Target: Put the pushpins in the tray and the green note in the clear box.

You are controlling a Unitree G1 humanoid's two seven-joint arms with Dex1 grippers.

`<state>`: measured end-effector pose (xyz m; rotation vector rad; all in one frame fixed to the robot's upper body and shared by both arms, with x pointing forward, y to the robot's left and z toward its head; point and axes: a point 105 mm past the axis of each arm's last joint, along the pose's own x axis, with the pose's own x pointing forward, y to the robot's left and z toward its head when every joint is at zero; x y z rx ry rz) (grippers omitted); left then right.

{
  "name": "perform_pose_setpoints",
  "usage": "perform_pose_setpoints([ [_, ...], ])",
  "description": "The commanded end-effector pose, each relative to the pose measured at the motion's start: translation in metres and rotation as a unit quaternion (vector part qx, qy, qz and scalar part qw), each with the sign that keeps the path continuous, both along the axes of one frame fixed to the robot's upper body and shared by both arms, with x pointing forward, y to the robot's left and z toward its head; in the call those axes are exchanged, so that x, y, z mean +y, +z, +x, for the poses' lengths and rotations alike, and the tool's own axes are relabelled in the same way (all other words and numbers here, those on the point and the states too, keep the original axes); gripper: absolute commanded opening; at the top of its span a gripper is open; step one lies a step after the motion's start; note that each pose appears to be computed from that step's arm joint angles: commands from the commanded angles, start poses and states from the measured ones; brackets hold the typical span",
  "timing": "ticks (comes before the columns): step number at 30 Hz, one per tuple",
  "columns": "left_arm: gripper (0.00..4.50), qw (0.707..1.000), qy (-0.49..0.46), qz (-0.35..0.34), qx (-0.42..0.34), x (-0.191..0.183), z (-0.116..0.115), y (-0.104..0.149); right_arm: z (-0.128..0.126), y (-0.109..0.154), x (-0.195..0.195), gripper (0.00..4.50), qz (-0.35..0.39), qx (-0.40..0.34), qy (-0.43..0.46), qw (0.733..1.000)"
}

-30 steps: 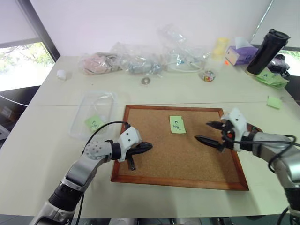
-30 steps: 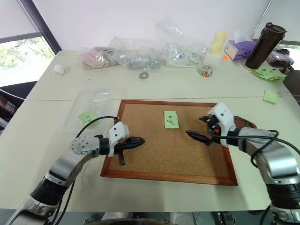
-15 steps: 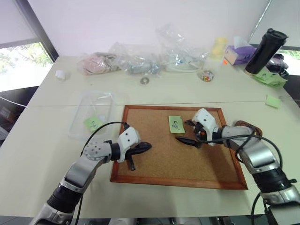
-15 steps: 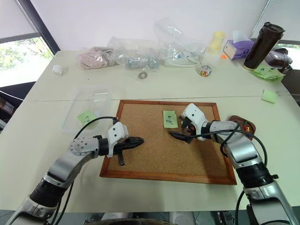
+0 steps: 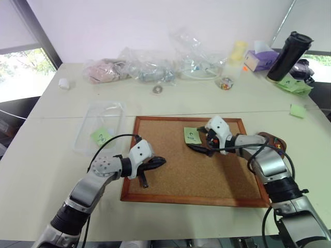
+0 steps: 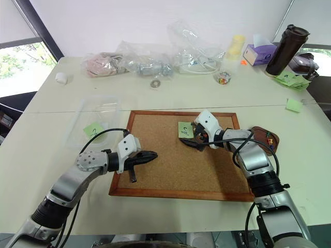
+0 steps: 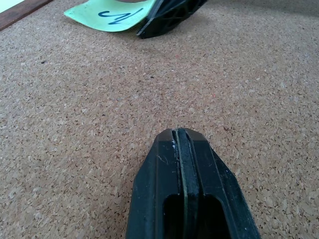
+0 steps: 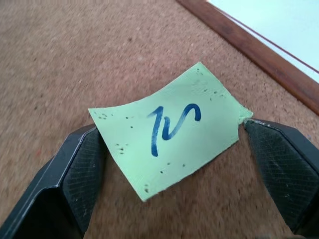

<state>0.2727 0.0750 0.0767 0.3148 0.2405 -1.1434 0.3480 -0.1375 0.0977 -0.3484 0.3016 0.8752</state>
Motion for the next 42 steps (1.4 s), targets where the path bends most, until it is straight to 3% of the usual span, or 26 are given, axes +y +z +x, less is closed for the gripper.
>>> perform_pose_setpoints([
  [1,0.00,0.999,0.003,0.017,0.027,0.002,-0.005,-0.014,0.001,-0.004,0.001,3.76,-0.005,0.005,-0.004,1.000],
  [9,0.00,0.999,0.003,0.014,0.029,0.000,-0.006,-0.014,-0.001,-0.003,0.003,0.06,-0.006,-0.002,-0.003,1.000],
  [17,0.00,0.999,0.002,0.013,0.030,-0.001,-0.006,-0.014,-0.001,0.004,0.015,0.06,0.009,-0.015,0.000,1.000],
  [33,0.00,0.999,0.001,0.014,0.030,0.000,-0.006,-0.015,-0.010,-0.002,0.018,0.06,-0.086,-0.057,0.046,0.994],
  [38,0.00,0.999,0.001,0.014,0.030,0.000,-0.006,-0.015,-0.007,0.002,0.016,2.19,-0.091,-0.067,0.036,0.993],
  [42,0.00,0.999,0.001,0.014,0.030,0.000,-0.005,-0.015,-0.007,0.006,0.019,2.19,-0.089,-0.078,0.041,0.992],
])
